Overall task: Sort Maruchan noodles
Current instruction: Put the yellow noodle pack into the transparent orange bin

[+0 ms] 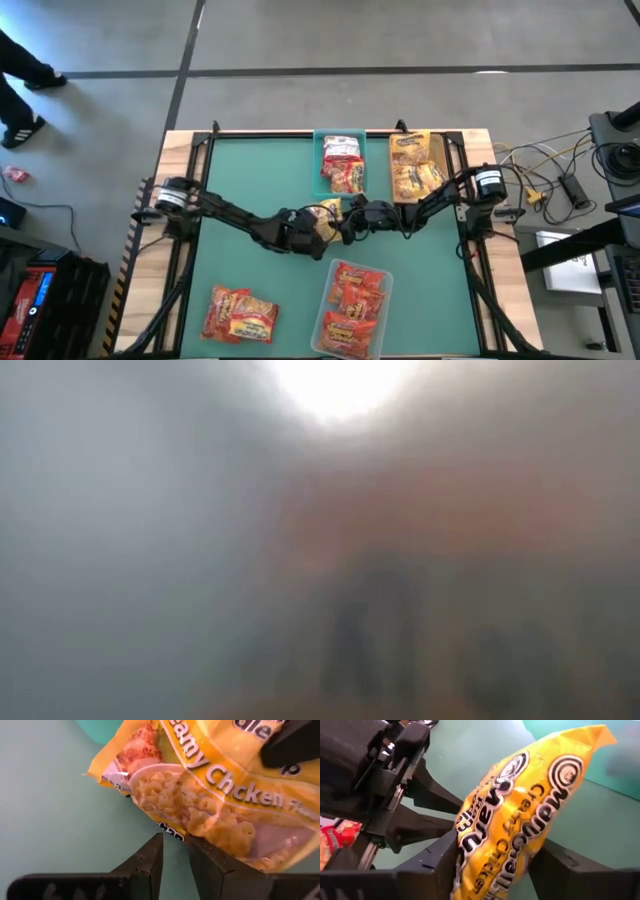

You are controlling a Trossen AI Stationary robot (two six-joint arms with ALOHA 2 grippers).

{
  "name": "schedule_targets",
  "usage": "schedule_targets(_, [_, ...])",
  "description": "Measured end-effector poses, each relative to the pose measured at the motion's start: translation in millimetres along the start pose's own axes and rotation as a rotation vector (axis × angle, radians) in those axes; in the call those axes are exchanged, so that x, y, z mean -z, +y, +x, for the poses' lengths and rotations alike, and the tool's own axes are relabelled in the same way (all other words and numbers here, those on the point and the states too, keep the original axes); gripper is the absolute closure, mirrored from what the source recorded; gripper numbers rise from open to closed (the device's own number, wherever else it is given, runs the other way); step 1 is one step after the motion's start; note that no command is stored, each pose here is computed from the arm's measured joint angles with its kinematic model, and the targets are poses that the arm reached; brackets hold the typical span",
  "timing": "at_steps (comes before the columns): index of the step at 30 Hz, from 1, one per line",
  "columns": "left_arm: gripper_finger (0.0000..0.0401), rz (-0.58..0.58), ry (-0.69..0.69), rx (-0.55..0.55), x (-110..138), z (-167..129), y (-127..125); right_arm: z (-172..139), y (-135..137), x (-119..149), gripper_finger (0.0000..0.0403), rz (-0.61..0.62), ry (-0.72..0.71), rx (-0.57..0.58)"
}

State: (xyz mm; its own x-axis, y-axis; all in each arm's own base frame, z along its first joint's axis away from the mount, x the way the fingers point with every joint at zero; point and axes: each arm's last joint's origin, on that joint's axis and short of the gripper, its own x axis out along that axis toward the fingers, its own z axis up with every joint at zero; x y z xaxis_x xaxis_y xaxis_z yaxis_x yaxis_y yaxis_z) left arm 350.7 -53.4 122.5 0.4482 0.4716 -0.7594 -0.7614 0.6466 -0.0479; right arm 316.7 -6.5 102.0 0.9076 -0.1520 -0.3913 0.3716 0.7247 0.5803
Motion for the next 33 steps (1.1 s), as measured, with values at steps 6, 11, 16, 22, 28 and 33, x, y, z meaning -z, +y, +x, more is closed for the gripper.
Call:
schedule_targets(6, [0.0326, 0.003, -0.037, 0.009, -7.4, -26.7, 0.6, -0.2, 0.6, -0.6, 0.0236, -0.016, -0.002, -0.004])
schedule_targets(11, [0.0326, 0.005, -0.068, -0.013, -8.1, -47.6, 3.9, -1.1, 1.1, -1.4, 0.0238, -0.023, 0.008, -0.013])
schedule_targets(16, [0.0326, -0.031, -0.093, -0.077, -3.5, -65.7, 11.2, -7.9, 6.9, -8.3, 0.024, -0.057, 0.044, -0.057])
schedule_targets(22, [0.0326, -0.049, -0.127, -0.119, 3.3, -72.9, 13.4, -21.6, 15.8, -21.3, 0.024, -0.116, 0.052, -0.057])
schedule_targets(28, [0.0326, -0.097, -0.218, -0.155, 1.5, -71.8, 14.3, -26.9, 18.3, -25.2, 0.024, -0.131, 0.058, -0.051])
schedule_targets(33, [0.0326, -0.092, -0.233, -0.161, 1.1, -72.0, 14.5, -23.1, 13.2, -18.7, 0.0239, -0.13, 0.092, -0.025])
